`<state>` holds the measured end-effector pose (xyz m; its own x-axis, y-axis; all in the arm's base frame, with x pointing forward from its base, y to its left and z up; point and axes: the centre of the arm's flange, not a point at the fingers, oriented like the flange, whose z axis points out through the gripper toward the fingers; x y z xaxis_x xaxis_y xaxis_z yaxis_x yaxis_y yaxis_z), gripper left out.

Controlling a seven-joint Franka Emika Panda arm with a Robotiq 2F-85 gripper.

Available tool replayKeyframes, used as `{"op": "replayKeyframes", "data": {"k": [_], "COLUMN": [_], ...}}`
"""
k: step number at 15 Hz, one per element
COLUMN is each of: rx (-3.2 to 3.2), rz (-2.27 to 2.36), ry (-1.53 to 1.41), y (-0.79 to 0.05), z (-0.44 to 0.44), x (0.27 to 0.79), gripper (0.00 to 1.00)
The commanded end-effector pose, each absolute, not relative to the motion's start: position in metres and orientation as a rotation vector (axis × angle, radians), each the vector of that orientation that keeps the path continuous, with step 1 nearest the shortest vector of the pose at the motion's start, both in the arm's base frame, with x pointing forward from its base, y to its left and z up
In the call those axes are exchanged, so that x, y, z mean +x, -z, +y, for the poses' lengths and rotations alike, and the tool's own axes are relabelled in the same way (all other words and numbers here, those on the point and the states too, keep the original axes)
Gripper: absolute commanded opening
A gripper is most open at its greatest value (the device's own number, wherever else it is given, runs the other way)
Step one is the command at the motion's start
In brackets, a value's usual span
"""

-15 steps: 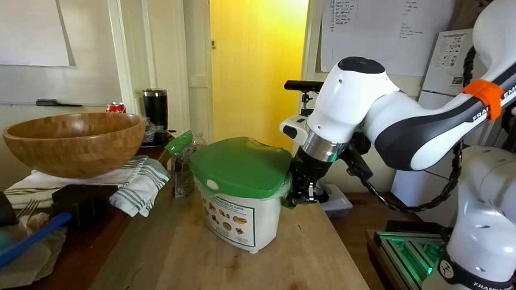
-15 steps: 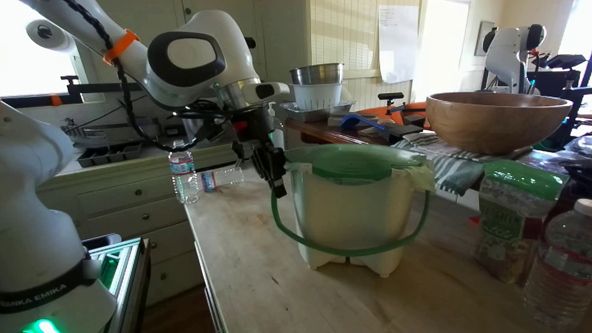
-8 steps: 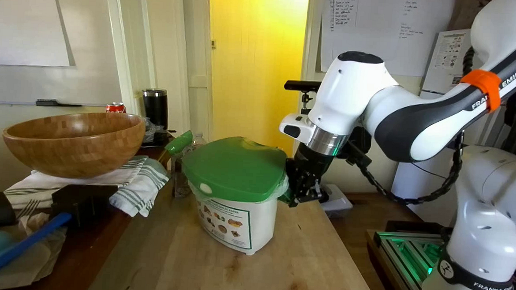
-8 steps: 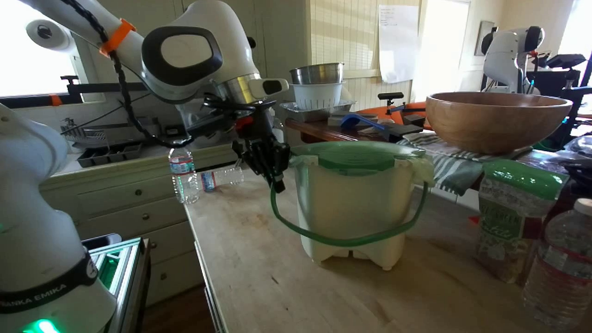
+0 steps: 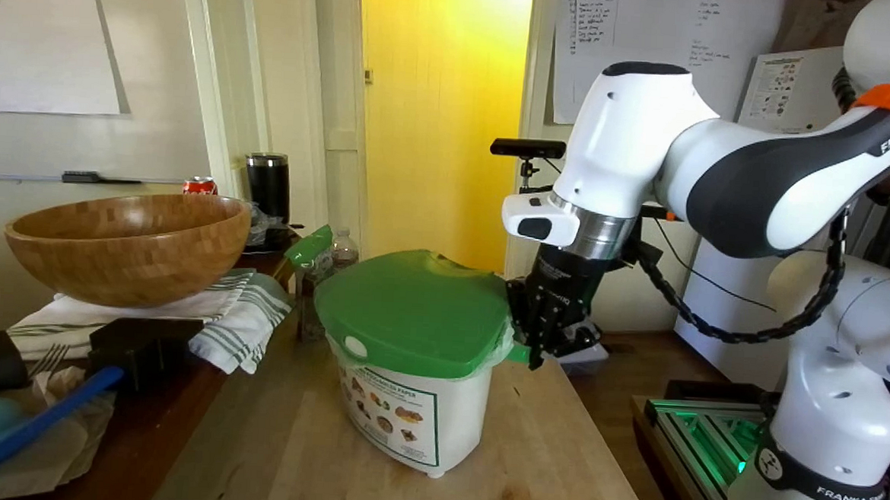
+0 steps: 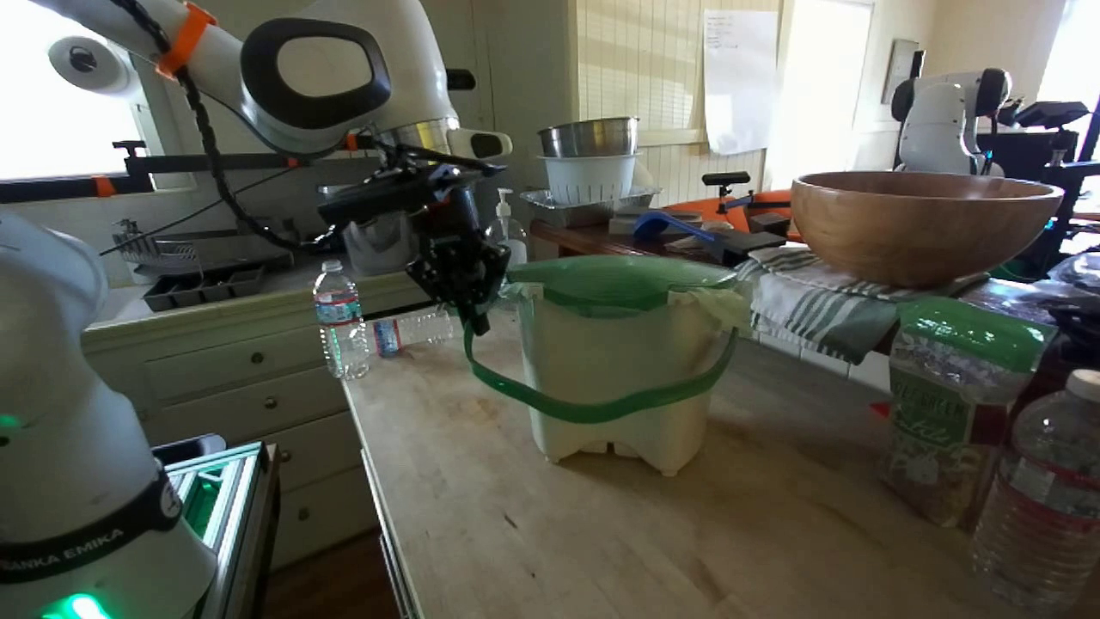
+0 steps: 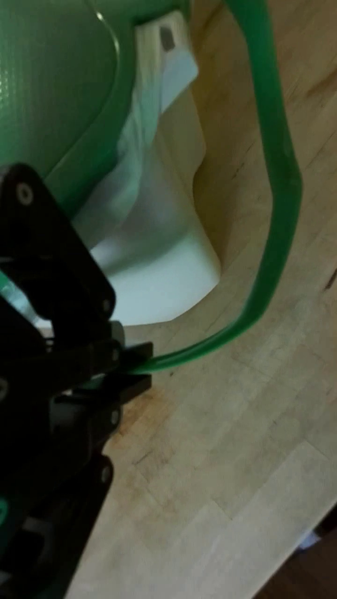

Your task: Push the bucket to the right

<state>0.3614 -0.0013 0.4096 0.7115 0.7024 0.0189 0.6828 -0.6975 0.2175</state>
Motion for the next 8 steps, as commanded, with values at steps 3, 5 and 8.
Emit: {"op": "replayKeyframes", "data": {"k": [3,5,8], "rx": [2.660,2.612,2.509], "rz": [1.425,1.533,1.651], "ry": [0.110,0.193,0.333], "y": [-0.399,-0.400,-0.402], "z": [-0.009,-0.015,-0.025], "x": [0.287,0.281,0.278], "gripper": [0.03,0.03,0.03]}}
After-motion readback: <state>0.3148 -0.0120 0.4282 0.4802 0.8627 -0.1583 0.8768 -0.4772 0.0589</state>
